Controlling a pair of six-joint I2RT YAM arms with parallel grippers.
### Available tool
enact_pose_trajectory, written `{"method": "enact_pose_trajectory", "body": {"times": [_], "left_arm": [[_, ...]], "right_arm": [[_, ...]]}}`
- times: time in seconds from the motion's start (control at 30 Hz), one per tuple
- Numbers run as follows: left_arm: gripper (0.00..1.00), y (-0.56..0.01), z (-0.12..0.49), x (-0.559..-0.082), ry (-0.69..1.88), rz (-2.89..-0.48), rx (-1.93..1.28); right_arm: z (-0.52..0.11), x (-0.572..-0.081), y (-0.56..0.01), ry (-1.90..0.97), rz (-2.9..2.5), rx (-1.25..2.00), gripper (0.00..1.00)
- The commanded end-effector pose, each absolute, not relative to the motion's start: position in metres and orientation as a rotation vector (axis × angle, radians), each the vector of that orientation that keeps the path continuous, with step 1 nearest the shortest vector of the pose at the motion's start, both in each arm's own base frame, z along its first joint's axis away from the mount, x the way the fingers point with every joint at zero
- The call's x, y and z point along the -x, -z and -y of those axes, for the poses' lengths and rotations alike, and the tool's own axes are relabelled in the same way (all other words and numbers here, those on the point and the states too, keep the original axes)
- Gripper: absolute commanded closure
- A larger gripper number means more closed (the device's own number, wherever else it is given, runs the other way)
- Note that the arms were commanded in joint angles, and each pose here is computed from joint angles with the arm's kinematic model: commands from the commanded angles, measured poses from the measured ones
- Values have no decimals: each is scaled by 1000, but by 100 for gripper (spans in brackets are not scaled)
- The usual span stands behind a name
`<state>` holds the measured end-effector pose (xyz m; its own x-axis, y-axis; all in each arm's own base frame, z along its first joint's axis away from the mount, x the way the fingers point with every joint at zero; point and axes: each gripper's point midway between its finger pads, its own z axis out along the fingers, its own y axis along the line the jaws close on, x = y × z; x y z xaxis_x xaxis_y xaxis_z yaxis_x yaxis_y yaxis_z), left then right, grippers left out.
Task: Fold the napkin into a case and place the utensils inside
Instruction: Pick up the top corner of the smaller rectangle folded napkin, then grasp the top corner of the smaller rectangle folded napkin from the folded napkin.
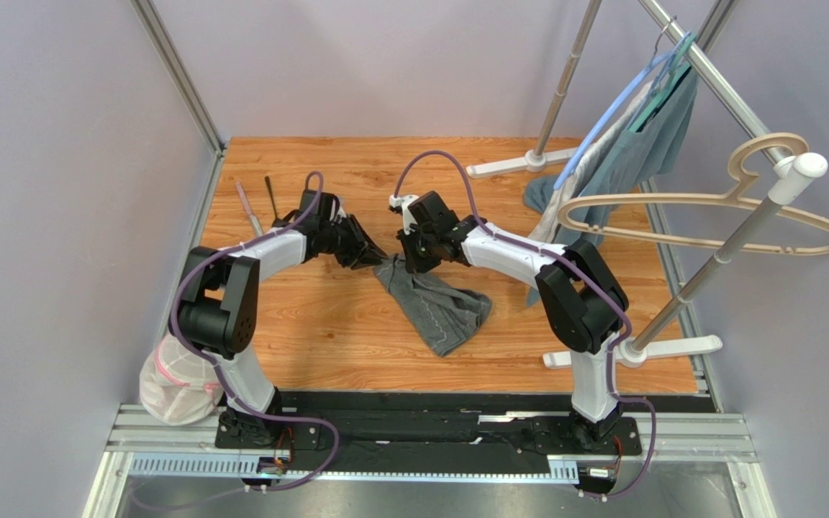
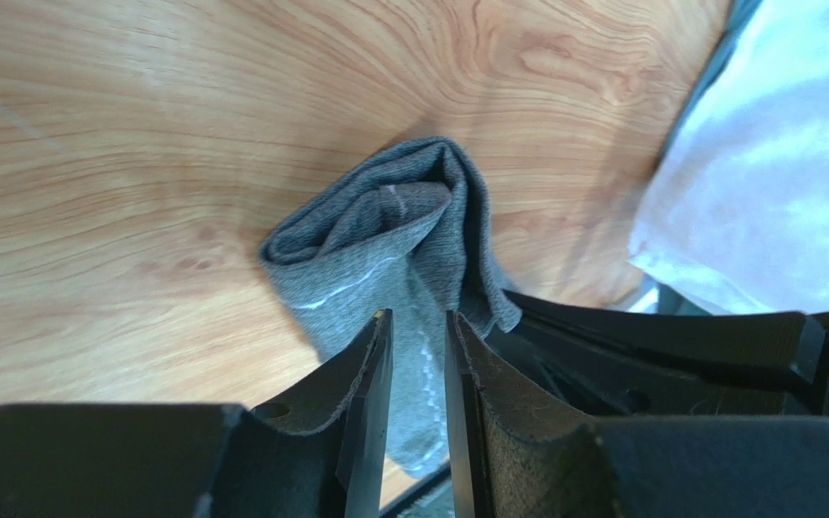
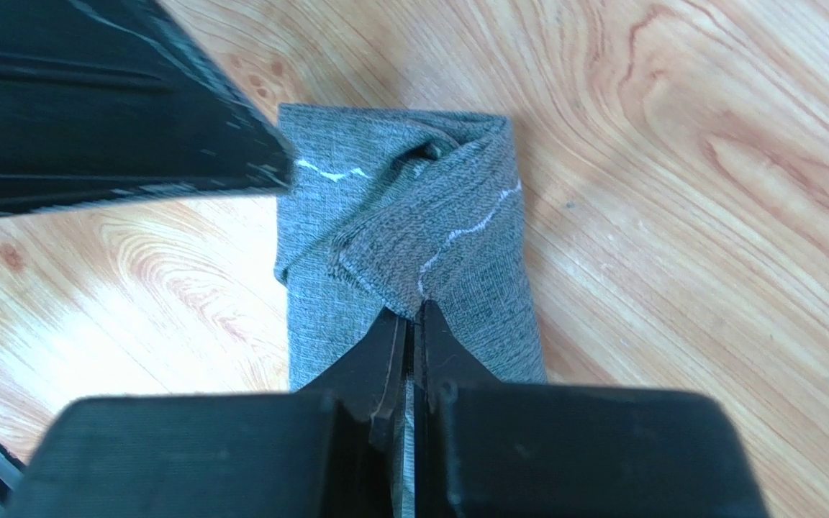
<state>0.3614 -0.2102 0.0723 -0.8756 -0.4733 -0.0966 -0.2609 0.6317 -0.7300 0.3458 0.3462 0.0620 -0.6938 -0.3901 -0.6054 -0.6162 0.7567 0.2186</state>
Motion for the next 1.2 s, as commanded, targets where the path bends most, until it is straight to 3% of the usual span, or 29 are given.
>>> {"method": "enact_pose_trajectory", "body": {"times": [0.0,0.27,0.57,1.17], "left_arm": [[68,-93,201,-362,904,-2553,403],[73,-69,215,-338,588,-2579,191],[66,-50,210,-344,312,-2606,130],[66,-60,237,-350,379,-2595,30]], "right_arm": [[-347,-358,-94,-537,-2355,735,100],[-352,-353,-94,-601,-2400,632,100],[-355,-352,-98,-674,-2420,581,100],[-364,-350,-100,-737,-2430,571,100]]}}
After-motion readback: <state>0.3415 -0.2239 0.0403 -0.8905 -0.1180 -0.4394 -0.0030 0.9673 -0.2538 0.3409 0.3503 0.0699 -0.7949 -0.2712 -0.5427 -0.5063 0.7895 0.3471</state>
